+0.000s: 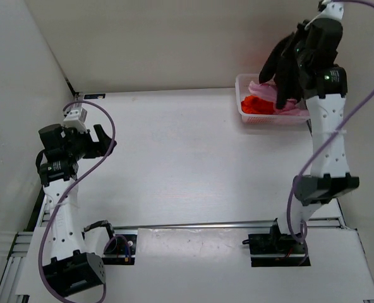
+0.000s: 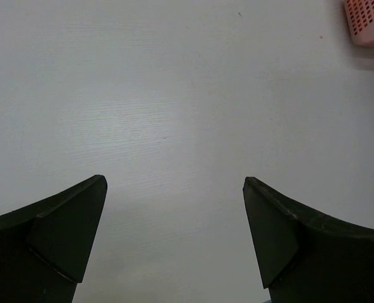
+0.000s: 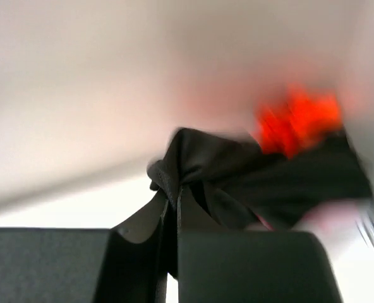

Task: Fold and stack the t-shirts
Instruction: Grab crumpled tshirt from bin with the right arm, then move the tshirt to the center of the board

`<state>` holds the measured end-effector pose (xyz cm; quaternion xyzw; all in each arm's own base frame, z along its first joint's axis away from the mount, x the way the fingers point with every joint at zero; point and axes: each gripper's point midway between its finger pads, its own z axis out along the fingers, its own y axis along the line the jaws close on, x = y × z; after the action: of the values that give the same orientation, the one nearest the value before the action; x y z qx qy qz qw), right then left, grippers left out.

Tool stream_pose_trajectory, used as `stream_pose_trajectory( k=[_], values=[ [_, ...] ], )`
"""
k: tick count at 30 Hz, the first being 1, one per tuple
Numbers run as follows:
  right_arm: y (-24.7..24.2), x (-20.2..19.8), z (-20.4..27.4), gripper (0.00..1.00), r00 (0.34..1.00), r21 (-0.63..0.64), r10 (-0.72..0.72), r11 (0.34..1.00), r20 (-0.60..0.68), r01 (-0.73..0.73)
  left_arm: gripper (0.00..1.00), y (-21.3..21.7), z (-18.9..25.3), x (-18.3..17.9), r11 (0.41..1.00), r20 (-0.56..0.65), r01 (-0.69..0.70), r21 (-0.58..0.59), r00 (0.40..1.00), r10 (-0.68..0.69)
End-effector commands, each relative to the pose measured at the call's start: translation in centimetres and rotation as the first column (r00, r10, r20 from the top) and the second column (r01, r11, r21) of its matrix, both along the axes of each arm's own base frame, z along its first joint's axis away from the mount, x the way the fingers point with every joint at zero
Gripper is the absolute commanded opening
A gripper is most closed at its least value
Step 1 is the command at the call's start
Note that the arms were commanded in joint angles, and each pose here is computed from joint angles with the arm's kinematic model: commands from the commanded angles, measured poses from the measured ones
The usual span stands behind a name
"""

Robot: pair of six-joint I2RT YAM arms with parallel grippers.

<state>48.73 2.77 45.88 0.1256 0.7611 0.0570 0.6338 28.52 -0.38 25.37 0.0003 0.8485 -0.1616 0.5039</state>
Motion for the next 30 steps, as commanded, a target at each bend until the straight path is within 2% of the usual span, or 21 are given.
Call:
stream_pose_trajectory(
  k=[1,3,5,6,7,9,10,12,14,18,20,22,24,25,27,29,30],
  values=[
    [4.3,-5.4,13.6,0.00,0.905,-0.085,0.168,0.986,0.391,-0.146,1.00,-1.0,0.5,-0.7,0.999,0.028,0.047,-0.021,0.999,-0.046],
    [4.4,-6.8,17.2,0.00,0.849,-0.101,0.146,0.989,0.508,-0.110,1.00,-1.1,0.8,-0.9,0.999,0.036,0.047,-0.018,0.998,-0.047],
    [3.2,-5.7,17.4,0.00,0.847,-0.089,0.072,0.996,0.527,-0.029,1.00,-1.3,0.8,-0.9,0.998,0.039,0.058,-0.023,0.998,-0.057],
    [1.6,-6.3,18.6,0.00,0.833,-0.033,-0.018,0.998,0.553,0.044,1.00,-1.3,0.8,-0.9,0.998,0.039,0.058,-0.023,0.998,-0.057],
    [2.0,-6.8,19.2,0.00,0.826,-0.016,-0.005,1.000,0.563,0.017,1.00,-1.3,0.8,-0.9,0.998,0.039,0.058,-0.023,0.998,-0.057],
    [4.4,-8.6,20.5,0.00,0.795,-0.010,0.101,0.993,0.598,-0.118,1.00,-1.3,1.0,-1.1,0.998,0.047,0.058,-0.020,0.997,-0.057],
    [6.7,-10.7,22.1,0.00,0.736,-0.042,0.210,0.970,0.644,-0.240,1.00,-1.4,1.3,-1.2,0.998,0.057,0.058,-0.016,0.997,-0.057],
    [11.4,-12.3,22.3,0.00,0.679,-0.054,0.330,0.917,0.656,-0.394,1.00,-1.4,1.3,-1.2,0.998,0.057,0.058,-0.016,0.997,-0.057],
    [16.0,-14.6,22.3,0.00,0.616,-0.020,0.435,0.827,0.657,-0.562,1.00,-1.6,1.3,-1.3,0.998,0.059,0.068,-0.020,0.996,-0.066],
    [22.4,-15.2,17.8,0.00,0.630,0.172,0.529,0.672,0.568,-0.720,1.00,-1.7,1.8,-1.3,0.997,0.069,0.076,-0.021,0.995,-0.074],
    [26.6,-15.1,12.7,0.00,0.647,0.248,0.606,0.612,0.463,-0.751,1.00,-1.5,2.1,-1.2,0.998,0.076,0.067,-0.013,0.995,-0.066],
    [29.0,-15.4,7.9,0.00,0.668,0.312,0.649,0.592,0.364,-0.744,1.00,-1.0,2.1,-0.9,0.999,0.072,0.044,-0.002,0.996,-0.043],
    [28.8,-14.3,3.9,0.05,0.743,0.422,0.619,0.620,0.254,-0.662,1.00,-0.4,2.1,-0.5,1.000,0.062,0.015,0.011,0.998,-0.016],
    [28.3,-13.5,1.1,0.07,0.780,0.448,0.599,0.655,0.182,-0.608,1.00,-0.1,2.0,-0.1,1.000,0.052,0.007,0.012,0.999,-0.008],
    [25.2,-11.7,-3.4,0.31,0.861,0.444,0.508,0.766,0.026,-0.465,1.00,0.5,1.9,0.4,1.000,0.041,-0.017,0.022,0.999,0.016],
    [21.0,-9.8,-8.6,0.60,0.932,0.376,0.339,0.886,-0.126,-0.271,1.00,0.5,2.3,0.8,0.999,0.043,-0.020,0.030,0.999,0.018],
    [17.9,-8.7,-12.3,0.78,0.931,0.301,0.273,0.933,-0.243,-0.195,1.00,0.5,2.0,1.0,0.999,0.031,-0.018,0.031,0.999,0.017]
  ],
)
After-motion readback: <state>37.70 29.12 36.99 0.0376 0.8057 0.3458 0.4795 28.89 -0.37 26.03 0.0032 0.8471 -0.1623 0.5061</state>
